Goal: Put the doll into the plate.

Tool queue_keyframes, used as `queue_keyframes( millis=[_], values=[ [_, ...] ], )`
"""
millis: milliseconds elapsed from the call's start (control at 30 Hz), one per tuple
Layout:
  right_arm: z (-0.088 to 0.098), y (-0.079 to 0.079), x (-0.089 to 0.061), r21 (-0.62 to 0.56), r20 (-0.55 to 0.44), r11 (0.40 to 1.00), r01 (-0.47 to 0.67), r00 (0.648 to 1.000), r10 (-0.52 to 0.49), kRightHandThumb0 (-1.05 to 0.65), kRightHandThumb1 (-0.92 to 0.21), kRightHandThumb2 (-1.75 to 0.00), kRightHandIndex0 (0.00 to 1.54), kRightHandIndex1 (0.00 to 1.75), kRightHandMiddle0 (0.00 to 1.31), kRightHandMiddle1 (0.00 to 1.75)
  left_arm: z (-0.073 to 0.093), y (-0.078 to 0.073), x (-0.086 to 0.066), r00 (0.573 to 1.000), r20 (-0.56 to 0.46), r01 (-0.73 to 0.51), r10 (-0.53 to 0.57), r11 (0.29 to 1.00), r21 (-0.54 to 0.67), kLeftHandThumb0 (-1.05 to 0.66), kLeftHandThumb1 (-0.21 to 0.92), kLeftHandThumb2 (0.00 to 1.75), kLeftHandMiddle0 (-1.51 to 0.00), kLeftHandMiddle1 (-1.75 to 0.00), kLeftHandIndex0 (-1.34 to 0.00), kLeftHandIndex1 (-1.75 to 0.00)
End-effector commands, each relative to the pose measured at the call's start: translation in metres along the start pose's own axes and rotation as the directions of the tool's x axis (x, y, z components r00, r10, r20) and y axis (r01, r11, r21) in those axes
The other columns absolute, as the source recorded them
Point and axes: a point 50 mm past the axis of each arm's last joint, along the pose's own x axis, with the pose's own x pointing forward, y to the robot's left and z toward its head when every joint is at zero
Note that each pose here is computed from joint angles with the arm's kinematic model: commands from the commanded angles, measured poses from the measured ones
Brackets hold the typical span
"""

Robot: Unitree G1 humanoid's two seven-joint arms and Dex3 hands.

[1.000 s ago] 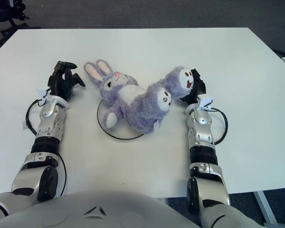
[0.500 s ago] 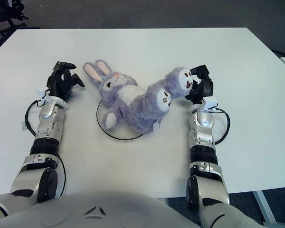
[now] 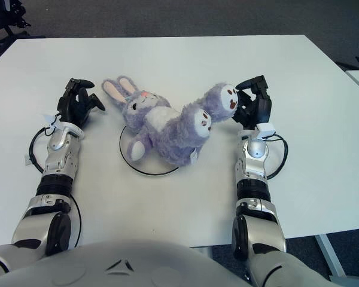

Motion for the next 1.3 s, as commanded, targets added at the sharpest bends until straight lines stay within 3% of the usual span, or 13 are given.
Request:
queue_keyframes(
  millis=[0,1267],
  values=[
    [-0.0211,0.0011,-0.0206,-0.013,-0.129,1.000,0.005,0.992,-0.006,-0.36,-0.79,-0.69,0.93,1.75,0.29,1.75,-0.0213,0.0048,-0.0167,0.996,-0.089,-0.028,0.027,0.999,-0.016,-0.35,0.92,0.46,-0.95,-1.75,-0.26,-1.69],
    [-0.0204,-0.0001,-0.0164,-0.082,-0.308,0.993,-0.085,0.950,0.056,-0.38,-0.69,-0.82,0.94,1.75,0.34,1.75,-0.0210,0.0039,-0.0157,0.994,-0.104,-0.024,0.024,1.000,-0.005,-0.35,0.92,0.45,-0.95,-1.75,-0.27,-1.68]
  ],
)
